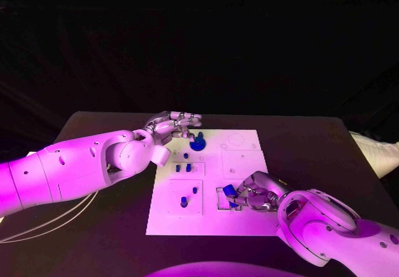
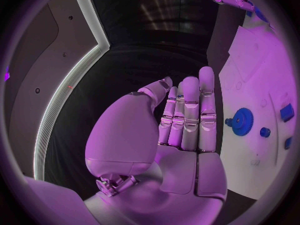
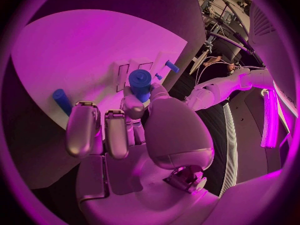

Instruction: Assemble the parts on the task board

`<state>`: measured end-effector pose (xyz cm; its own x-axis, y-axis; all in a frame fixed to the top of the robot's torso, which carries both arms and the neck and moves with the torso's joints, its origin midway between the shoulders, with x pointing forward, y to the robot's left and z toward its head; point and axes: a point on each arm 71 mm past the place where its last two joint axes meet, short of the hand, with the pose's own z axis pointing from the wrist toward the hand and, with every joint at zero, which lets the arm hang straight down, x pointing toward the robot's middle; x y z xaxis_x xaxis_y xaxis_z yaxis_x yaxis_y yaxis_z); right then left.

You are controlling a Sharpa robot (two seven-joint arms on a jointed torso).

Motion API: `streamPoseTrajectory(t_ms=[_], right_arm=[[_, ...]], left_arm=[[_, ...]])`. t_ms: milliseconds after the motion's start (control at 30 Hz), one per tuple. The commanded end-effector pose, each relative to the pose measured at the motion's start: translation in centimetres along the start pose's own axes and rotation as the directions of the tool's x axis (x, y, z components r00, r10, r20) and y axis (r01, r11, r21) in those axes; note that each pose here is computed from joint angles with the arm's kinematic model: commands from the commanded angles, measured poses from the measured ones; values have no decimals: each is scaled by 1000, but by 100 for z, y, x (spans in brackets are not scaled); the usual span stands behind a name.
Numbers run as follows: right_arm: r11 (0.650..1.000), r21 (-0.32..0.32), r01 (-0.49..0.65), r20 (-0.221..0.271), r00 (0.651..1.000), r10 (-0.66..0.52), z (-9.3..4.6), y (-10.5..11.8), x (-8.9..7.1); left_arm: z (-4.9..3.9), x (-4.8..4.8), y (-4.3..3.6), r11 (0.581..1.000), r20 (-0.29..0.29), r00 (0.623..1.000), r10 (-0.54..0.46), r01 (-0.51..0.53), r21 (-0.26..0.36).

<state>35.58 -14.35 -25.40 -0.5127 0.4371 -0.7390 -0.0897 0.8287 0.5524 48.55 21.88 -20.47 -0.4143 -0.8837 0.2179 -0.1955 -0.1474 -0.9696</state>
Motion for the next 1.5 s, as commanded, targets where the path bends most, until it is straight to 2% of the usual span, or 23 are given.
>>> streamPoseTrajectory(t_ms=[33, 600, 1033, 1500], right_arm=[[1000, 13, -21, -39, 999, 21, 16, 20, 45], [1000, 9, 7, -87, 996, -7, 84, 68, 119], [999, 5, 54, -34, 998, -54, 102, 30, 71], [997, -17, 76, -44, 996, -77, 84, 66, 83]], left_arm=[[4, 33, -6, 1000, -23, 1000, -4, 5, 6], [6, 36, -5, 1000, -25, 1000, -5, 5, 5], [5, 32, -5, 1000, -24, 1000, -5, 5, 4], [3, 28, -5, 1000, -23, 1000, -5, 5, 4]])
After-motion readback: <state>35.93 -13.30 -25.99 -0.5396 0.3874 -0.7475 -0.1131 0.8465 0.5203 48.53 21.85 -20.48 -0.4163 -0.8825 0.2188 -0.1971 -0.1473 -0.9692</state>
